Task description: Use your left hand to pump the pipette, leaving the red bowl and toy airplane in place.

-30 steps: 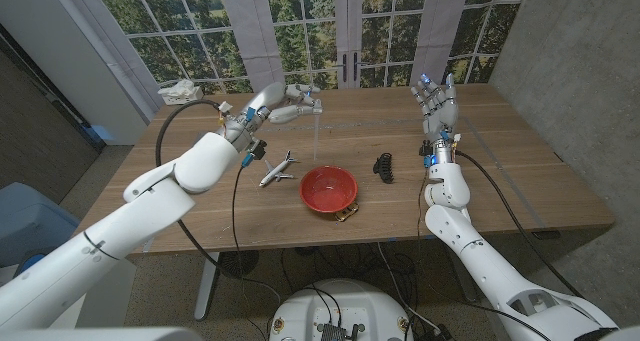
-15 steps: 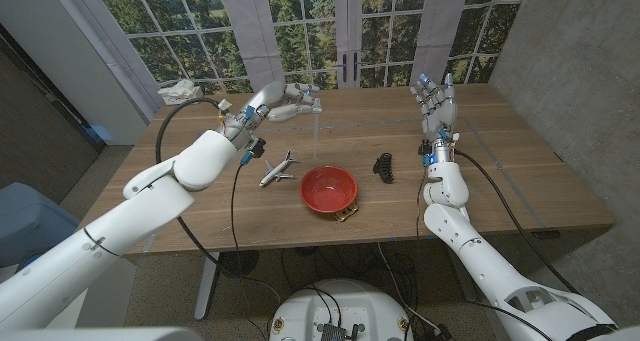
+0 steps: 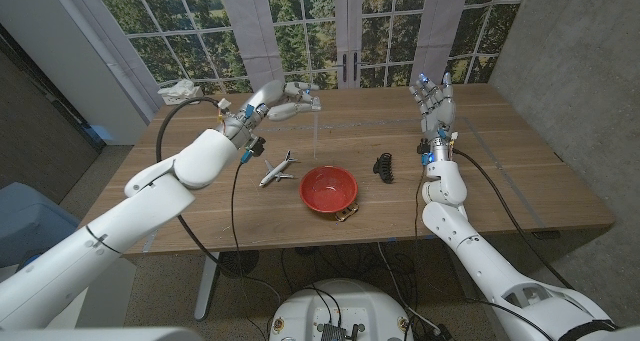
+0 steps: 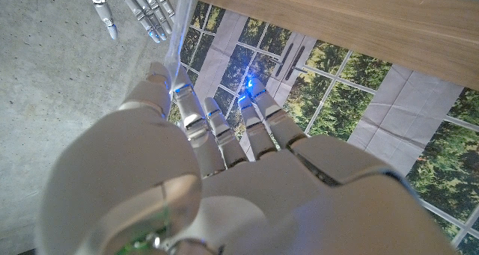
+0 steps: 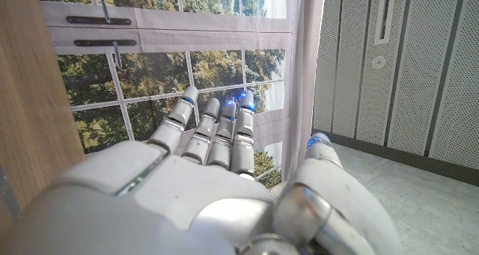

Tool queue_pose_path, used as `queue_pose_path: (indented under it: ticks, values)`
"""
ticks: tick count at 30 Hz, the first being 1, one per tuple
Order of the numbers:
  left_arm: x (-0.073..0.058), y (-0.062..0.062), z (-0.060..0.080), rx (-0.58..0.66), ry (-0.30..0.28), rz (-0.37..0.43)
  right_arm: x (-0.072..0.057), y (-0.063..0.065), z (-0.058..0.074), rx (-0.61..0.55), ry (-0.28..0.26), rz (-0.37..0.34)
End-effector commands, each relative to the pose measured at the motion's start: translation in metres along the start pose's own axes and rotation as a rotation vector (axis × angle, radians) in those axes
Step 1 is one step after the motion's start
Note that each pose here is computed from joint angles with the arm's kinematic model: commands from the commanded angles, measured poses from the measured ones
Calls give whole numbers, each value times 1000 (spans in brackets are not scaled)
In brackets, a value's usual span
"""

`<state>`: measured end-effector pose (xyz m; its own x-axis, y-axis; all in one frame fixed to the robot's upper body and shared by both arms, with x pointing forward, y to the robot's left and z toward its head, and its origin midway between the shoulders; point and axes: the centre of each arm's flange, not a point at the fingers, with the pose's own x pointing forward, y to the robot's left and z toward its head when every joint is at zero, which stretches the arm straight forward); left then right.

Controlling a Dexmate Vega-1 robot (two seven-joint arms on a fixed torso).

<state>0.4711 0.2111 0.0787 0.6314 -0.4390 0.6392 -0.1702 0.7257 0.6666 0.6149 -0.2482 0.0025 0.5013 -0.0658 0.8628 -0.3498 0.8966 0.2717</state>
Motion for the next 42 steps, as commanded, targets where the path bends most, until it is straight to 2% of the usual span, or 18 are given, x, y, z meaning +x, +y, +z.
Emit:
queue_pose_path:
  ticks: [1,11,20,42]
  values:
    - [5,2,-2,7,-8,-4,3,-1,-3,1,2,-5]
    - [8,1,3,35,-26,-6,3,-2,-2,-1,-4,-5]
    - [9,0,7,46,-56,-38,4,-2,-1,-4,-5,-5]
    - [11,-3,11,50,-59,-42,3,-5,-2,-7,-2,-9]
